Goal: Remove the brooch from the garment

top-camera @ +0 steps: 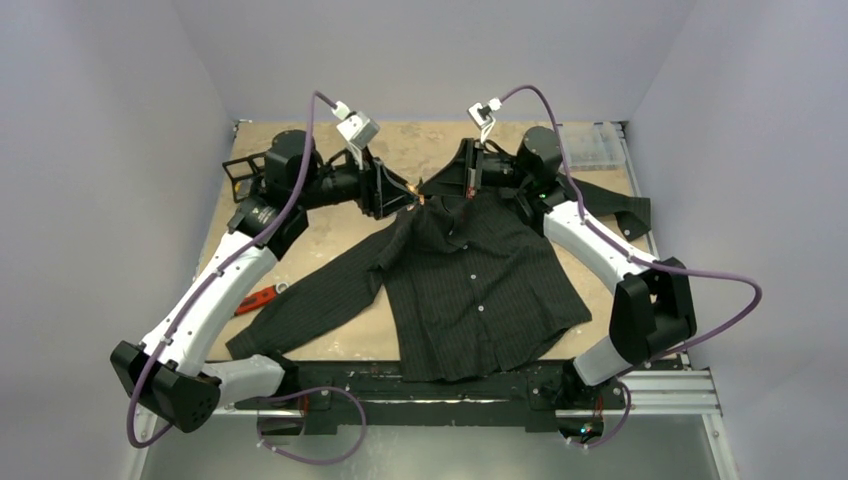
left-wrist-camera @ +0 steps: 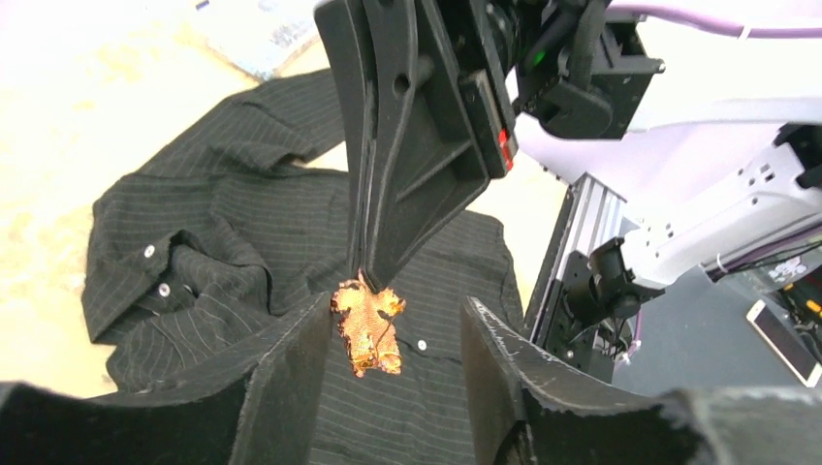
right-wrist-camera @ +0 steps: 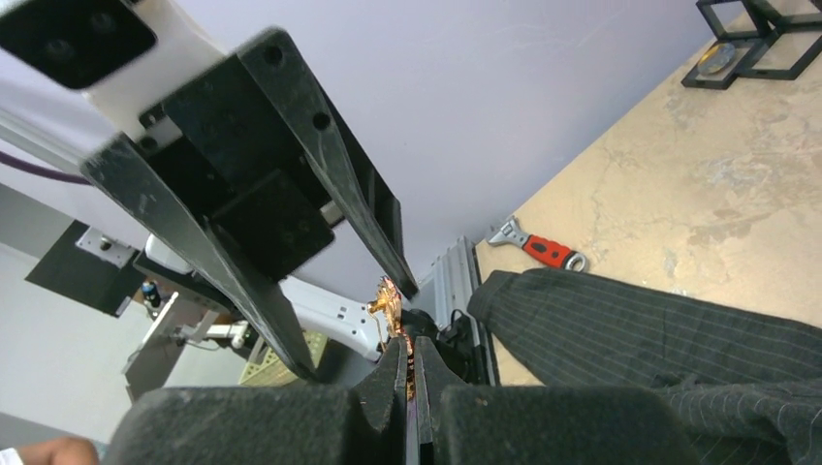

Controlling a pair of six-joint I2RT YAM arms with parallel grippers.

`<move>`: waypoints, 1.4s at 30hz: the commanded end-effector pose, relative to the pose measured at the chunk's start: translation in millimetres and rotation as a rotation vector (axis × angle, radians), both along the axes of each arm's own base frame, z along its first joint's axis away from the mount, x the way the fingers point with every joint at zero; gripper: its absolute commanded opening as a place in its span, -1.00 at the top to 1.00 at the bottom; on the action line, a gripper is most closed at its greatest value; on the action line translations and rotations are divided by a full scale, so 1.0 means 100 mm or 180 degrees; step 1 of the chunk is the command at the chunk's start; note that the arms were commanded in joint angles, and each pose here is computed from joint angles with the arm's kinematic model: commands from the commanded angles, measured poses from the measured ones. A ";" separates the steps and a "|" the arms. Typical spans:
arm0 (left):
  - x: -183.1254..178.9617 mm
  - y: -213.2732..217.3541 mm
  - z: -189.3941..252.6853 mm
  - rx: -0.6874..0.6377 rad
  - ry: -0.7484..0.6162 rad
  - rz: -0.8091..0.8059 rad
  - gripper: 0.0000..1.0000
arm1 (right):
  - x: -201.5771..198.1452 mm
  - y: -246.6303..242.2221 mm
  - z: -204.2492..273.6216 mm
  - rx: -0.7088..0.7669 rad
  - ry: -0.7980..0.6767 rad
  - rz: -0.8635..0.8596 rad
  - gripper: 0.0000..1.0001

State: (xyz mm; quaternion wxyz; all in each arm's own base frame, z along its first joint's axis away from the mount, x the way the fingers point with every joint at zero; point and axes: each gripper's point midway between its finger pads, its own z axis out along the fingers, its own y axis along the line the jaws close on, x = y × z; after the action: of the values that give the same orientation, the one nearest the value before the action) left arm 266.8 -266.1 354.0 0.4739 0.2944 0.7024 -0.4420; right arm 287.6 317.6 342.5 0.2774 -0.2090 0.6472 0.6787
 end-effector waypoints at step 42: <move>-0.16 0.23 0.80 0.0979 -0.3083 -0.0157 0.12 | -0.24 -0.31 0.91 -0.0809 -0.5515 -0.1165 1.00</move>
State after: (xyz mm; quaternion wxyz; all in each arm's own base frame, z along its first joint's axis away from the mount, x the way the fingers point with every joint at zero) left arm 223.9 -239.8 425.1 0.6466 0.5319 0.4909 -0.2407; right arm 277.0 287.1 415.8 0.7391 -0.5658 0.3305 0.1561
